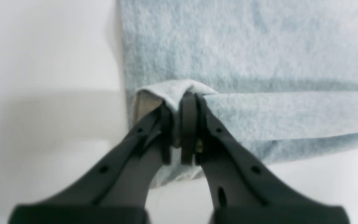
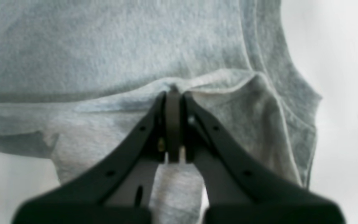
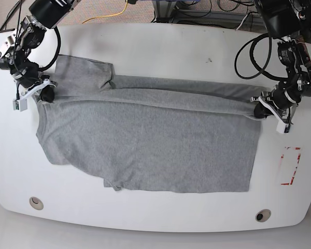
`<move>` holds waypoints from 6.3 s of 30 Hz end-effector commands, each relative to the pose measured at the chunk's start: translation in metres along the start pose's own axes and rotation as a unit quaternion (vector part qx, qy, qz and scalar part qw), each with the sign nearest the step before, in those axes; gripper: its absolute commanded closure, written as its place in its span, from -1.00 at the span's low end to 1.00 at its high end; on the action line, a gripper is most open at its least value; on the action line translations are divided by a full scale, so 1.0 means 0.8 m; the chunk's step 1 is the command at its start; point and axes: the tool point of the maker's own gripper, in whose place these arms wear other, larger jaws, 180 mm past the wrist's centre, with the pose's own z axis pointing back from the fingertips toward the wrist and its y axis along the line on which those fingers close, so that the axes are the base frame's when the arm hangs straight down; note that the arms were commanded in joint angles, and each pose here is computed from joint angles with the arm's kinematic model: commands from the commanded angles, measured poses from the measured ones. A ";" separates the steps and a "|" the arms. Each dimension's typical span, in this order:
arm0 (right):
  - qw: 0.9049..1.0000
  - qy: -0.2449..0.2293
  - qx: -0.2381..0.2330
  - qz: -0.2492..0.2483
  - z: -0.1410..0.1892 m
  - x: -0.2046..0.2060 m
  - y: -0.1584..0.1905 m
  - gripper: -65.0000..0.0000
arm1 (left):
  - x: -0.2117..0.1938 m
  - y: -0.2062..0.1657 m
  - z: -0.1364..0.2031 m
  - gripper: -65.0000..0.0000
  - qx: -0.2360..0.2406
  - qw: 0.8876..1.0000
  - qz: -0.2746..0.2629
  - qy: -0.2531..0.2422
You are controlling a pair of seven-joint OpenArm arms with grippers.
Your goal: Layout the t-shirt on the table in an organized manner, then fold the t-shirt properly
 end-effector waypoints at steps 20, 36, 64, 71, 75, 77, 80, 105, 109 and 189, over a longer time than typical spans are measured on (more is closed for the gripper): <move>0.999 -0.046 -0.006 0.022 0.010 0.049 -0.007 1.00 | 0.027 -0.003 0.004 0.93 -0.003 0.999 -0.016 -0.027; 0.998 -0.060 -0.003 0.024 0.008 0.065 -0.003 0.95 | 0.029 -0.002 0.005 0.93 -0.003 0.999 -0.018 -0.029; 0.996 -0.038 -0.033 0.071 0.044 0.046 0.003 -0.73 | 0.052 -0.002 0.007 -0.08 0.000 0.999 -0.023 -0.046; 0.998 0.002 -0.041 0.050 0.055 -0.014 0.005 -0.72 | 0.069 0.006 0.014 -0.14 0.008 0.998 -0.032 -0.055; 0.999 0.013 -0.046 0.021 0.060 -0.042 0.002 -0.72 | 0.077 0.006 0.016 -0.14 0.009 0.997 -0.033 -0.063; 0.999 0.019 -0.045 0.013 0.060 -0.052 0.003 -0.72 | 0.081 0.012 0.020 -0.15 0.014 0.997 -0.038 -0.064; 0.999 0.036 -0.036 -0.004 0.053 -0.072 0.006 -0.72 | 0.090 0.018 0.029 -0.15 0.023 0.996 -0.050 -0.069; 0.993 0.097 0.020 -0.066 0.013 -0.139 0.034 -0.34 | 0.102 0.011 0.041 -0.15 0.029 0.993 -0.074 -0.085; 0.992 0.102 0.027 -0.063 0.009 -0.141 0.040 -0.15 | 0.102 0.011 0.041 -0.15 0.029 0.993 -0.074 -0.085; 0.978 -0.073 0.195 0.011 -0.072 0.105 0.146 0.94 | 0.071 -0.002 0.026 -0.15 0.014 0.995 -0.079 -0.051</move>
